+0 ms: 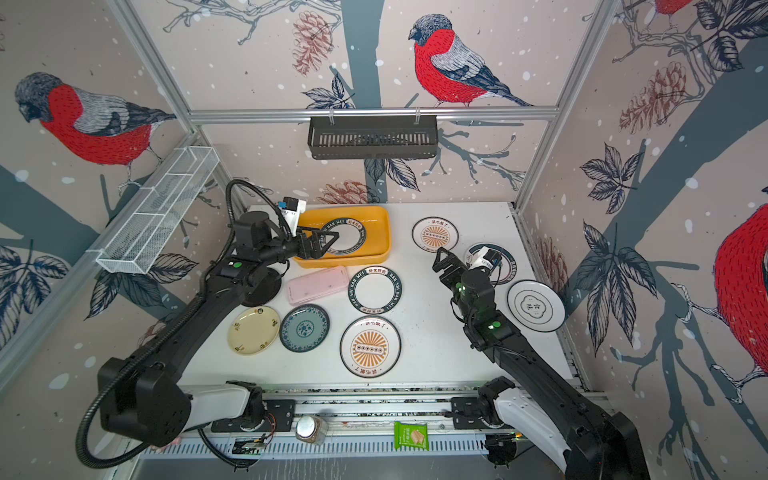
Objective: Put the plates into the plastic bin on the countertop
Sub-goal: 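Open the left gripper and lift it off the plate in the bin, then grip the red-and-green-rimmed plate with the right gripper and lift it upright, then carry the plate toward the left gripper and grasp it with the left gripper, then lower the plate into the yellow bin with the left gripper while the right withdraws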
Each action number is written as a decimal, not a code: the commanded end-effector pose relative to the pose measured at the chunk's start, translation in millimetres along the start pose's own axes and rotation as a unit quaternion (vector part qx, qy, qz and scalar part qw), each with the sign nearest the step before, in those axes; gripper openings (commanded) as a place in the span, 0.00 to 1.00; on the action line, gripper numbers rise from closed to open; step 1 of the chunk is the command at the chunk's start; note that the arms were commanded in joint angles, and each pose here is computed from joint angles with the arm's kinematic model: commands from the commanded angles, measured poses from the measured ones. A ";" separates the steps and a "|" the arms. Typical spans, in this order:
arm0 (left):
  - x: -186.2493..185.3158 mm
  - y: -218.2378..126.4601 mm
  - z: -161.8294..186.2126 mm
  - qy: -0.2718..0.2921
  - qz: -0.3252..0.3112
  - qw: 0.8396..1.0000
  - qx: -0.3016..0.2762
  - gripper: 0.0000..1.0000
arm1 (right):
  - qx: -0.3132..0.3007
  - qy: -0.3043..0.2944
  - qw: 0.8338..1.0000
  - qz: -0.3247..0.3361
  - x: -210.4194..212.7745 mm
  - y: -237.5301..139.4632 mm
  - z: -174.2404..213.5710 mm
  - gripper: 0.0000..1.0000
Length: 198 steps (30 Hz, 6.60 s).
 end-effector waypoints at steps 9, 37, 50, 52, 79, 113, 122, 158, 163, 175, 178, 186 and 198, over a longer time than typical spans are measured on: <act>-65.6 39.0 56.2 0.029 0.125 0.988 0.091 0.96 | 0.021 0.102 0.991 0.085 -77.1 6.8 -4.9 1.00; -112.1 61.8 125.6 0.131 0.090 0.973 0.169 0.96 | 0.064 0.224 0.949 0.211 -185.3 65.0 3.5 0.85; -106.6 64.7 126.8 0.135 0.075 0.973 0.170 0.96 | 0.040 0.258 0.933 0.247 -210.3 73.1 12.6 0.74; -106.7 64.9 126.5 0.135 0.075 0.973 0.170 0.96 | 0.037 0.263 0.931 0.251 -213.9 74.7 13.7 0.73; -98.6 70.1 125.2 0.129 0.046 0.976 0.169 0.96 | 0.036 0.277 0.938 0.205 -197.5 80.1 23.2 0.01; -32.3 49.6 41.6 -0.070 0.055 0.991 0.096 0.89 | 0.154 0.052 0.967 -0.196 74.2 -9.6 57.6 0.01; -8.4 56.6 43.8 -0.086 0.014 0.991 0.101 0.78 | 0.178 0.040 0.952 -0.247 94.2 -18.0 68.5 0.01; 6.1 58.5 38.7 -0.133 0.048 0.985 0.100 0.02 | 0.154 0.032 0.954 -0.254 89.1 -8.9 69.5 0.63; 13.7 56.5 35.5 -0.139 0.039 0.985 0.094 0.02 | 0.141 0.032 0.958 -0.246 85.0 -9.2 66.4 0.79; 40.0 53.7 26.2 -0.171 -0.001 0.982 0.075 0.02 | 0.119 0.005 0.962 -0.244 84.7 -9.2 57.1 1.00; 51.3 55.4 23.7 -0.187 -0.020 0.979 0.072 0.02 | 0.114 0.003 0.964 -0.241 81.8 -8.4 53.5 1.00; 104.9 53.9 7.2 -0.276 -0.041 0.958 0.058 0.02 | 0.095 0.002 0.967 -0.236 67.8 -11.8 42.7 1.00; 192.7 75.1 -11.3 -0.289 -0.149 0.944 0.054 0.01 | 0.062 -0.001 0.971 -0.229 49.3 -22.0 29.2 1.00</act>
Point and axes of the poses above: each gripper's point midway between its finger pads, its own y axis out along the fingers, its own x axis along the line the jaws close on, z = x × y, the point moved 4 cm from there along -y, back along the fingers, and after that the axes turned 11 degrees about -y, right-handed, at the moved point
